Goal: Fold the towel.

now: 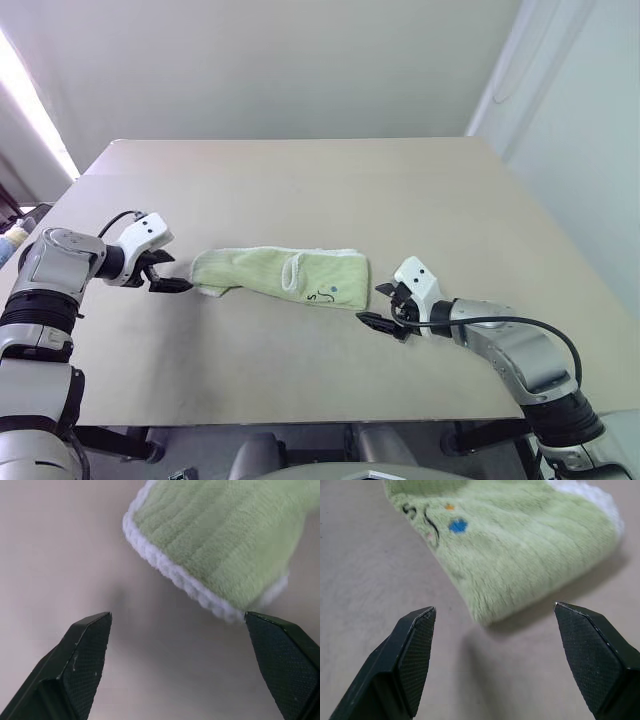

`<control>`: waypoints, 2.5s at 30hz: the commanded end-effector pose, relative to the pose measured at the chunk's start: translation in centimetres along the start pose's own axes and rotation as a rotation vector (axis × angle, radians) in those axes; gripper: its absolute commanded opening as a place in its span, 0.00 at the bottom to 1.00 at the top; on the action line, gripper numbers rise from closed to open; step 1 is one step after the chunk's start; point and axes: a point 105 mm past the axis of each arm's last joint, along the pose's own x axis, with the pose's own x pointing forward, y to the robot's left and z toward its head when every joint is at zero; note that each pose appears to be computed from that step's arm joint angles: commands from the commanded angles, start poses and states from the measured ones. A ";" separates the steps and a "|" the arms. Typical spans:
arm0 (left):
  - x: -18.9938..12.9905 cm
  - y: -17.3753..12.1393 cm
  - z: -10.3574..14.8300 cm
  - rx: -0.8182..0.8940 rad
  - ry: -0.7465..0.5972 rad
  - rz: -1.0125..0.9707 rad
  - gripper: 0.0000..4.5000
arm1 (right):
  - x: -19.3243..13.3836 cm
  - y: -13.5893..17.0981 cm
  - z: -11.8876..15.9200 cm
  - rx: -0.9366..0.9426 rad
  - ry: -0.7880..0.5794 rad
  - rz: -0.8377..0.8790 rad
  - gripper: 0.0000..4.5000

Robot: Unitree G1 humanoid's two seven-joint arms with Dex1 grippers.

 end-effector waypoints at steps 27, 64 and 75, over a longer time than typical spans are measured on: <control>3.9 -2.2 2.4 0.145 0.001 -0.037 1.00 | 0.4 -0.4 0.9 -0.067 -0.027 -0.030 0.88; 2.2 2.5 6.6 1.114 0.208 0.244 0.01 | 0.7 -1.5 1.2 -0.084 -0.041 -0.091 0.88; 4.0 -1.1 9.7 1.439 0.056 0.115 0.01 | 1.3 -0.5 3.6 -0.108 -0.116 -0.059 0.88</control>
